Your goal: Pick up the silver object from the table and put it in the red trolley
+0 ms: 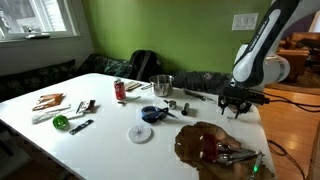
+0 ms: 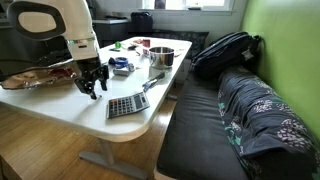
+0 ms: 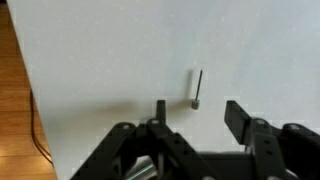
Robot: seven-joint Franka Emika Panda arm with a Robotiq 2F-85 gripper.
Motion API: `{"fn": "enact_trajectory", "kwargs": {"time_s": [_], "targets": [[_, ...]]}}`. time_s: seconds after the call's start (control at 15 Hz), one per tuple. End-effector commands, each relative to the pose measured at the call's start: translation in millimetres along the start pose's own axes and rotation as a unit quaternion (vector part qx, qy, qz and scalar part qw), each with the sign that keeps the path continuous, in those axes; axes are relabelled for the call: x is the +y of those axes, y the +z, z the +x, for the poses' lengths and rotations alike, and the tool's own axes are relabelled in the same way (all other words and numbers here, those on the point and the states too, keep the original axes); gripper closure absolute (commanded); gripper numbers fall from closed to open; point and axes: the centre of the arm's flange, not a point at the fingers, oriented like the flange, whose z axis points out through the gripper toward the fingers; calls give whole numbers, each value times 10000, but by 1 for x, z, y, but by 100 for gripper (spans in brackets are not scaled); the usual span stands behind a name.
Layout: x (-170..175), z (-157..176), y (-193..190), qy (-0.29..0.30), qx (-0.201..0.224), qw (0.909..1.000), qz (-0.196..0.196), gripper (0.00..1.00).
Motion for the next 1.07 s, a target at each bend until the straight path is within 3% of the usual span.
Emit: {"fn": "enact_trajectory", "kwargs": {"time_s": [0.0,0.07,0.27,0.4,0.8,1.0], "targets": [[0,-14,-11,150,114,9998,-71,53],[0,-15,-12,163,127,9998,-82,53],[-1,-15,-12,242,150,9995,-104,79],[-2,-14,-11,293,162,9994,-118,83],[-4,-16,-10,287,150,9994,-137,66],[-5,-16,-8,304,160,9993,-160,72]]}}
